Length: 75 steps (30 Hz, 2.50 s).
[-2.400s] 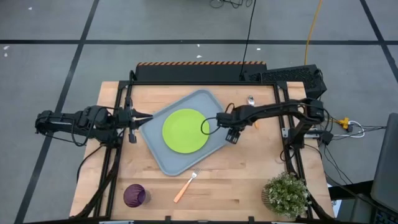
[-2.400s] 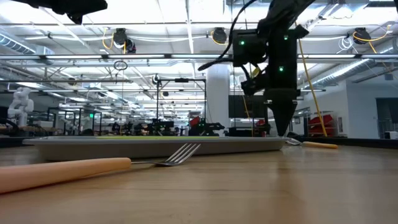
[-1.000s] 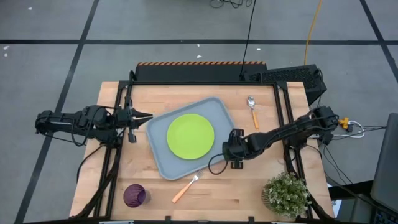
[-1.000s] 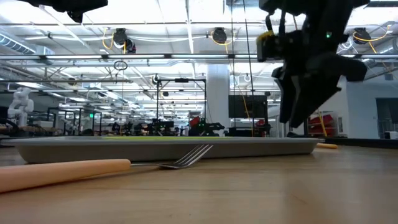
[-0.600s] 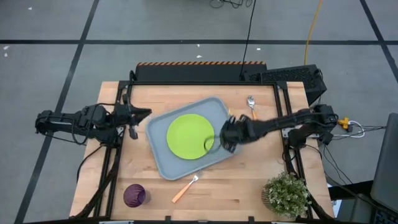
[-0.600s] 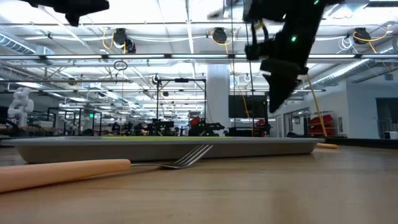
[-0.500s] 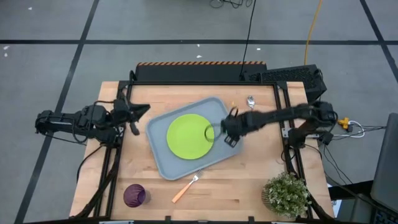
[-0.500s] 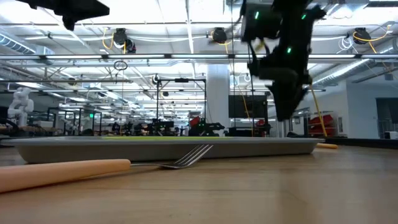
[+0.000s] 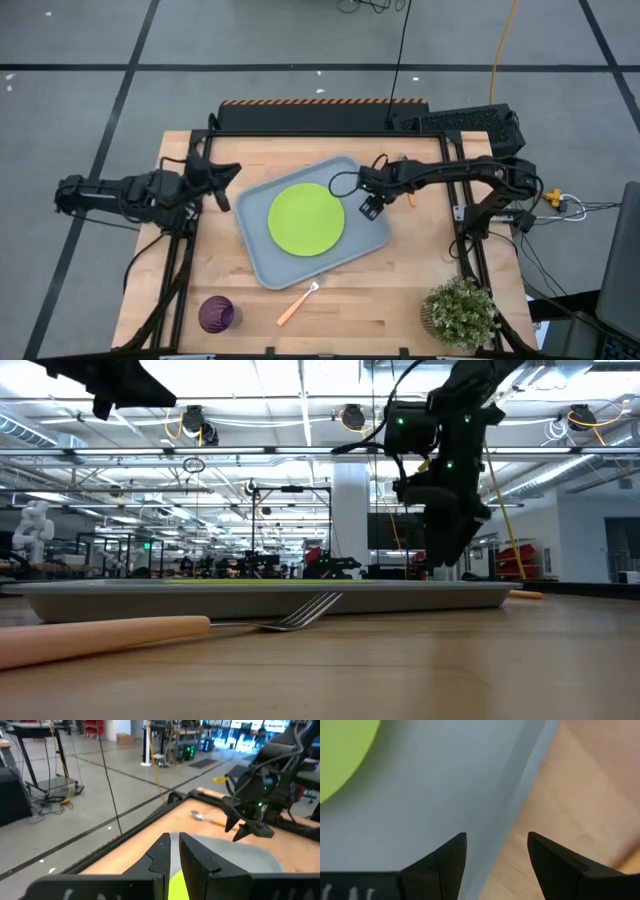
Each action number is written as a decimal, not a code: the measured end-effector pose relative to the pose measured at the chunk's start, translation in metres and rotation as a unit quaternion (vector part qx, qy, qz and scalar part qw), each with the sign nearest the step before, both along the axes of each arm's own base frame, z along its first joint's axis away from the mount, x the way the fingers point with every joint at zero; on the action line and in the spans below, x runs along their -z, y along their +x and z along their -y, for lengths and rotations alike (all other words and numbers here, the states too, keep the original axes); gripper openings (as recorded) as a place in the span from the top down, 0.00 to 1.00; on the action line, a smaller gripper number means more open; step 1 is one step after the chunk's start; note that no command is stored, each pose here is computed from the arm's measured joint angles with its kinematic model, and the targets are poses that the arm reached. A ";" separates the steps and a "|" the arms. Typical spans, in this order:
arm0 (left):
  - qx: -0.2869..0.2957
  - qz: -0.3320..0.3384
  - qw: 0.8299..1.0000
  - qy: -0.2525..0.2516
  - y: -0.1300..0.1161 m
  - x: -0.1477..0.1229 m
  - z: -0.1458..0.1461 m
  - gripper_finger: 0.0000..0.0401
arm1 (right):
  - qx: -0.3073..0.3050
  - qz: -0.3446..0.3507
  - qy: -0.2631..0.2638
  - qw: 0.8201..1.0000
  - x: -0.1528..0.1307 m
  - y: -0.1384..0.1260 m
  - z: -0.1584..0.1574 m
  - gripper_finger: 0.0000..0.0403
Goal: Pick and place plate/cup/fork/spoon on tray
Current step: Adjust the gray serving tray to the center of the table
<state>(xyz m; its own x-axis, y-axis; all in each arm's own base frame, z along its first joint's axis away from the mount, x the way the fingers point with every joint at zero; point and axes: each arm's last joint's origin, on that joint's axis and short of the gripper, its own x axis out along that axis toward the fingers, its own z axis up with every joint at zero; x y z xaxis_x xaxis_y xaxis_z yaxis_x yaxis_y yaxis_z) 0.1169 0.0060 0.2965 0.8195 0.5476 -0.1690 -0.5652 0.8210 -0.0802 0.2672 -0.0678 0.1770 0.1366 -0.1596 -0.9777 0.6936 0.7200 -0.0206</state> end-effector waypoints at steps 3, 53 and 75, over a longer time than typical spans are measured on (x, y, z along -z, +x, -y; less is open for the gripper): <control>-0.001 -0.012 1.000 -0.003 0.004 0.002 0.000 0.90 | 0.010 0.016 0.012 1.000 0.014 -0.004 -0.002 0.50; 0.049 -0.566 0.743 -0.354 0.054 0.142 0.024 0.90 | -0.158 0.121 -0.141 0.970 -0.039 -0.021 0.026 0.50; -0.031 -0.585 0.764 -0.270 0.055 0.153 -0.010 0.90 | -0.087 0.054 -0.070 0.992 0.033 -0.060 0.005 0.50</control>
<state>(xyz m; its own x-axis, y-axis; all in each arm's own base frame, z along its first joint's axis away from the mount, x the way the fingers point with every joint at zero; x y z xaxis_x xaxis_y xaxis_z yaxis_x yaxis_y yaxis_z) 0.1720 0.0161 0.1435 -0.0904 0.1704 -0.9812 -0.5464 0.8152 0.1919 0.2070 -0.0730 0.1441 0.2770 -0.2577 -0.9257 0.5622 0.8247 -0.0614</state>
